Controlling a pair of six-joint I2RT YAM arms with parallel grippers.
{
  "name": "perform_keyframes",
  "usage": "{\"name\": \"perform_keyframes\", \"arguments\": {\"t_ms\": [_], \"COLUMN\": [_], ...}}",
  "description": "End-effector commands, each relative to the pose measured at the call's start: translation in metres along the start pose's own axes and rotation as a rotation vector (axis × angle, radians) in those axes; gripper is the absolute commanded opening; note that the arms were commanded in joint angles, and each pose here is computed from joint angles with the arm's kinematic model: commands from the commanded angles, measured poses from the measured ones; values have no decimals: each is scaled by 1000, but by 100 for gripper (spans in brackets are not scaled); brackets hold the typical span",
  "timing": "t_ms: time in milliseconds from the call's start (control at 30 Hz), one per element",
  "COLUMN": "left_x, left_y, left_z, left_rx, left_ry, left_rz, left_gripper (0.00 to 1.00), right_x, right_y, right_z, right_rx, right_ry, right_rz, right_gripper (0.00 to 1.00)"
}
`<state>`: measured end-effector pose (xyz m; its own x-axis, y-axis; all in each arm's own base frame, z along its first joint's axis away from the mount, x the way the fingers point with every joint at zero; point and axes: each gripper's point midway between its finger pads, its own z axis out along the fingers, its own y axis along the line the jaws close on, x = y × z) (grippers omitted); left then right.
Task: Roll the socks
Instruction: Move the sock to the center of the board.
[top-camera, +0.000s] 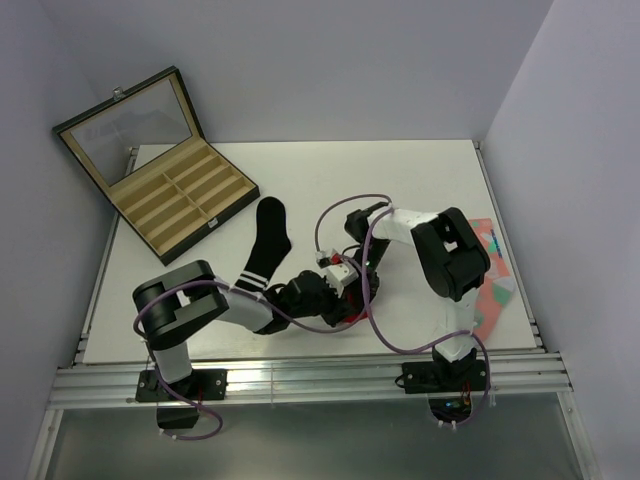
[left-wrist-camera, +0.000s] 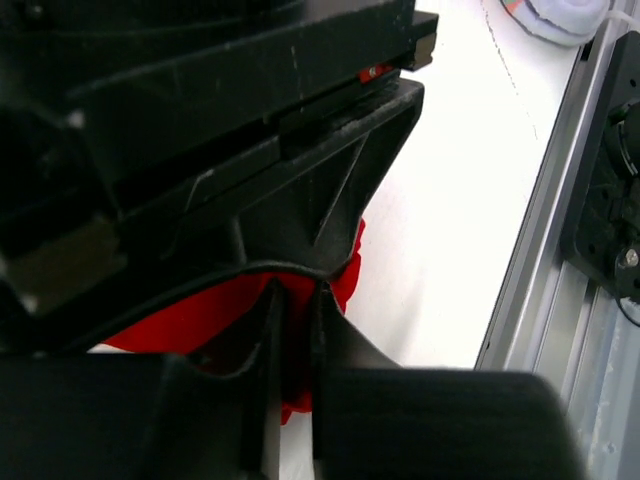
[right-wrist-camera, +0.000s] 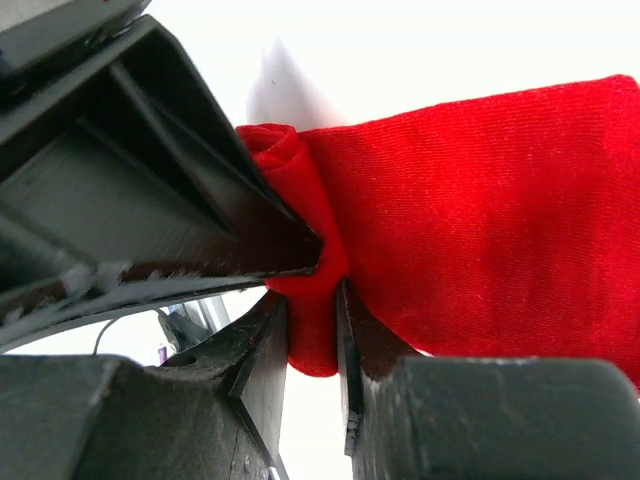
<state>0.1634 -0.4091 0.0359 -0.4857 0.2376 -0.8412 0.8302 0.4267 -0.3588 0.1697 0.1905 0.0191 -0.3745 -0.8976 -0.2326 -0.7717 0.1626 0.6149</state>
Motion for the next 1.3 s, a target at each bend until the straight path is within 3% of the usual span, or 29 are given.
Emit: {"name": "perform_keyframes", "arguments": {"t_ms": [0,200,500,833,1033,1267], "left_x": [34,49,48,50,59,72], "left_y": [7,11,23,31,36,36], "left_z": [5,13,14,18,19,18], "left_rx": [-28,-27,-7,-40,-41,-13], "left_ry": [143,222,268,341,414,496], "left_rz": [-19,-72,-186,-251,-298,-375], "left_gripper": [2,0,0,0,0,0], "right_x": [-30,-36,-42,-39,-19,4], "right_y": [-23,-29,-27,-34,-53,-50], "right_z": [-4,-24,-65,-112,-140,-156], "right_rx": [111,182,210,294,409,522], "right_ry": [-111,-169,-290,-457,-540,-599], "right_rz": [-106,-103,-80,-29,87,53], "right_gripper": [27,43,53,56,56,55]}}
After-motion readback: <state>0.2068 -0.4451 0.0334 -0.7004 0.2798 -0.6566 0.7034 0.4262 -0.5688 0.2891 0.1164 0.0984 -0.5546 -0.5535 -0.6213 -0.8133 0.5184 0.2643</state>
